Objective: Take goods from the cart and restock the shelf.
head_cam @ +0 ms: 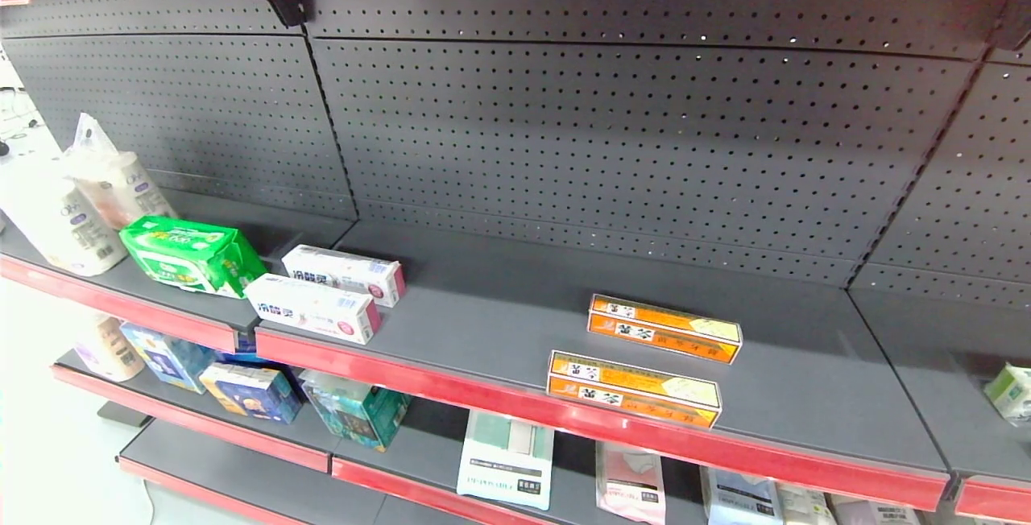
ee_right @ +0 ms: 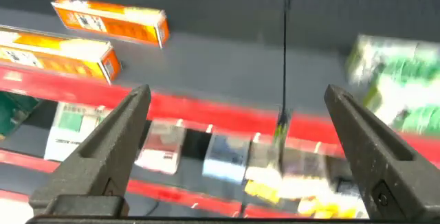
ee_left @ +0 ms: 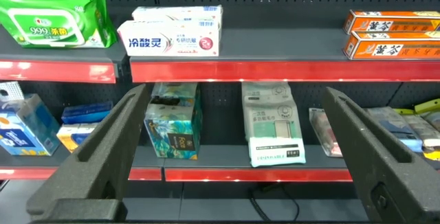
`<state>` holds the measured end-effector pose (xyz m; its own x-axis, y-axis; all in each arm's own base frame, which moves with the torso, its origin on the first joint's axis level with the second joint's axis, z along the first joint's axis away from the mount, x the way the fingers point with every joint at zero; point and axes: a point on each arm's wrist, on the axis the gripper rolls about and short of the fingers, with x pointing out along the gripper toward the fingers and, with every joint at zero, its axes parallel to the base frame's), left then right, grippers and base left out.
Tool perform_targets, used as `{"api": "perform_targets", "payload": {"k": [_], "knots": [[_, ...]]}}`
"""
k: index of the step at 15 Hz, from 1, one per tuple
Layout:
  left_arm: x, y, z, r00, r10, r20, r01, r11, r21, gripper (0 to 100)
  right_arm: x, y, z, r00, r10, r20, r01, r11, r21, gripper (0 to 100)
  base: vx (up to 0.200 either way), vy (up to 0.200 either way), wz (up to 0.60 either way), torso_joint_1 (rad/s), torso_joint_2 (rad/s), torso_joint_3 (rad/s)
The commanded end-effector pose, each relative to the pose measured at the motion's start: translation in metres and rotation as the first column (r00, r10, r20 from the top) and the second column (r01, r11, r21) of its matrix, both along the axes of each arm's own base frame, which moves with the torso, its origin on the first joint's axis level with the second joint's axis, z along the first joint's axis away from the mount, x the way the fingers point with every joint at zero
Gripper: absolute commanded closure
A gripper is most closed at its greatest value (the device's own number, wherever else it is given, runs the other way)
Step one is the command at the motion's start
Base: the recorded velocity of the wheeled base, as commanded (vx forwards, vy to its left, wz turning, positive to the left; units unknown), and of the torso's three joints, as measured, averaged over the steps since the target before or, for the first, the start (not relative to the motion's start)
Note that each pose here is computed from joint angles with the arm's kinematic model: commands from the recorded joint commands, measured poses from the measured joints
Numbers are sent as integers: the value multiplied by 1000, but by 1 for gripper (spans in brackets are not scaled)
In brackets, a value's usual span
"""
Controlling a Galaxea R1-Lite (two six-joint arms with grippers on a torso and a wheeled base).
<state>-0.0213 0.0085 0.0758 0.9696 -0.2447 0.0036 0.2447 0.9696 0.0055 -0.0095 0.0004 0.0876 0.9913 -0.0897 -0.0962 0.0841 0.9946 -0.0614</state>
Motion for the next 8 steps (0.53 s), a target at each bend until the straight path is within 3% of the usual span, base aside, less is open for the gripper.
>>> {"api": "perform_targets", "payload": {"k": [1,4,8], "knots": [[0,0,0,1000,0,0,0,1000,1,0,-6,0,-4,998,-7,61,6,1000,16,0,0,0,0,0,0,0],[0,0,0,1000,0,1,0,1000,0,0,-7,-1,-10,998,-65,12,63,994,89,0,0,0,0,0,0,0],[0,0,0,1000,0,0,0,1000,1,0,-7,-1,-10,998,-57,13,55,995,85,0,0,0,0,0,0,0]]}}
